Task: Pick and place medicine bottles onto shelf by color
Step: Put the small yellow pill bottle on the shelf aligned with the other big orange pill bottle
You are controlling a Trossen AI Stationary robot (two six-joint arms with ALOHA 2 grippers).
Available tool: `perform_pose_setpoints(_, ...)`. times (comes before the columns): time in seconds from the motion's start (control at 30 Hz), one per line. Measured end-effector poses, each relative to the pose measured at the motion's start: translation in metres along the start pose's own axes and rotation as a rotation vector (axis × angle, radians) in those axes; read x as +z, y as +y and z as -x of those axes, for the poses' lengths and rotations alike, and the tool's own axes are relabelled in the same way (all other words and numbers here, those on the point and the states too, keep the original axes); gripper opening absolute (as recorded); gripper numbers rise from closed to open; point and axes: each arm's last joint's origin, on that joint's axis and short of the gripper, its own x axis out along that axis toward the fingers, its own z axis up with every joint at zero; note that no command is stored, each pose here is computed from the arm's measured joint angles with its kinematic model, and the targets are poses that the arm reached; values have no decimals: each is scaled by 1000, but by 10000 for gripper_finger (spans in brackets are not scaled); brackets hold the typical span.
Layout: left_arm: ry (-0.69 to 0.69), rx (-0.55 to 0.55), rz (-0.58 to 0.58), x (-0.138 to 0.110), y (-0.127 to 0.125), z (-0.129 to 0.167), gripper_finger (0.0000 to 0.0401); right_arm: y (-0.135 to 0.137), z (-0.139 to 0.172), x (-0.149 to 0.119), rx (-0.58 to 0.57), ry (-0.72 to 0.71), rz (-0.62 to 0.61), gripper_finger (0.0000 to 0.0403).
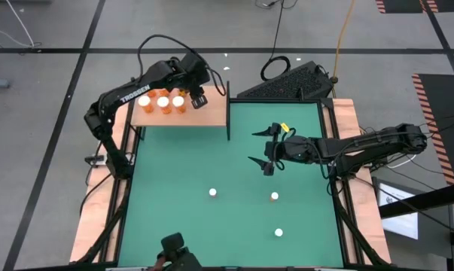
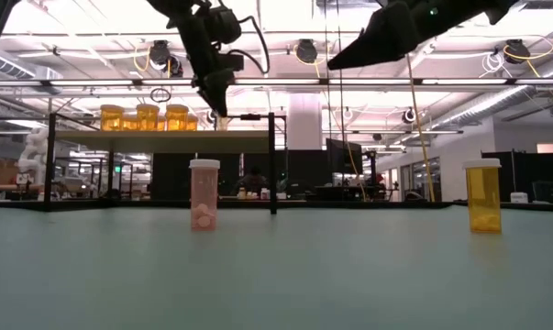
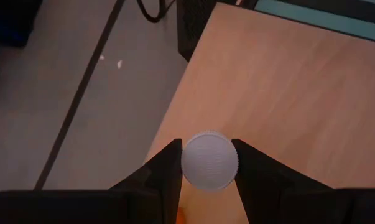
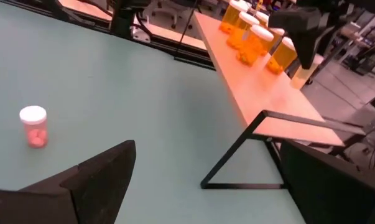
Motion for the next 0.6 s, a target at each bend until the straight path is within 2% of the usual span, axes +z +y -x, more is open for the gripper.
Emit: perform_pose_setpoints(0.6, 31, -35, 5, -4, -1, -1, 134, -1, 0, 4, -10, -37, 39, 392)
